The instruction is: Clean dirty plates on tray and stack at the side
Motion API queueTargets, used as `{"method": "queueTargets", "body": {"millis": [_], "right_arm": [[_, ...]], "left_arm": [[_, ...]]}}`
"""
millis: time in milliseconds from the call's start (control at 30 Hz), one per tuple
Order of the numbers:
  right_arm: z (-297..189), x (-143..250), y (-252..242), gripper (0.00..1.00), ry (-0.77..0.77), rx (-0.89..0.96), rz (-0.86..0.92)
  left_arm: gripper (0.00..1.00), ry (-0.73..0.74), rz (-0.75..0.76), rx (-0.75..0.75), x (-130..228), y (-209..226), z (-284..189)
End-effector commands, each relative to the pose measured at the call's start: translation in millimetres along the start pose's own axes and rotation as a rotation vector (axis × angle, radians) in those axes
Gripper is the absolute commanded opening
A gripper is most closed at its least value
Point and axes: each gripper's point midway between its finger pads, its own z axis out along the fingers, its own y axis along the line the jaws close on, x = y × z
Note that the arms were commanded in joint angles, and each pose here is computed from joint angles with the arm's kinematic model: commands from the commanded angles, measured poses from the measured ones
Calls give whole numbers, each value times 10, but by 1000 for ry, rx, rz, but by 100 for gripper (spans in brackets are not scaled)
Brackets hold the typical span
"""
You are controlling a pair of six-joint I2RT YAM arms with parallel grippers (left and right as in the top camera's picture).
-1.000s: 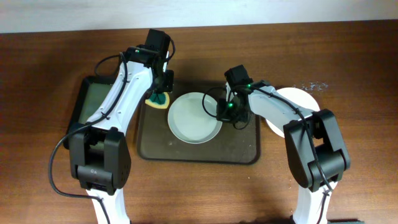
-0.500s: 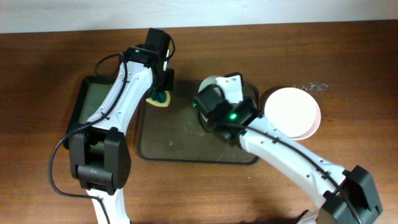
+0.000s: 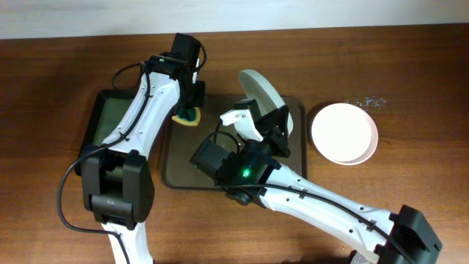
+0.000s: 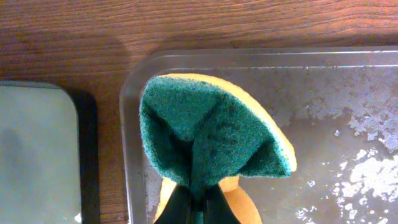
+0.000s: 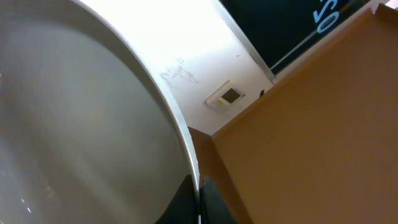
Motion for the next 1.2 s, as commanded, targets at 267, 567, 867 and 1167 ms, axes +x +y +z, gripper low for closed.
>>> {"method": "queueTargets", "body": {"millis": [267,567,867,1167], "right_arm": [[16,160,262,4,108,-194,28],[89,979,1134,4,832,-1102,308],[1329,2118,88,4,1169,-850,708],[1643,3169,-133,4,1312,-582,776]], "left_arm": [[0,-19,-17,10,-70,-11,-28],[0,-17,-17,10,-68,-10,-28],[0,-15,-16,10,-62,-9,-28],[0,-15,-16,10,-62,-9,-28]]}}
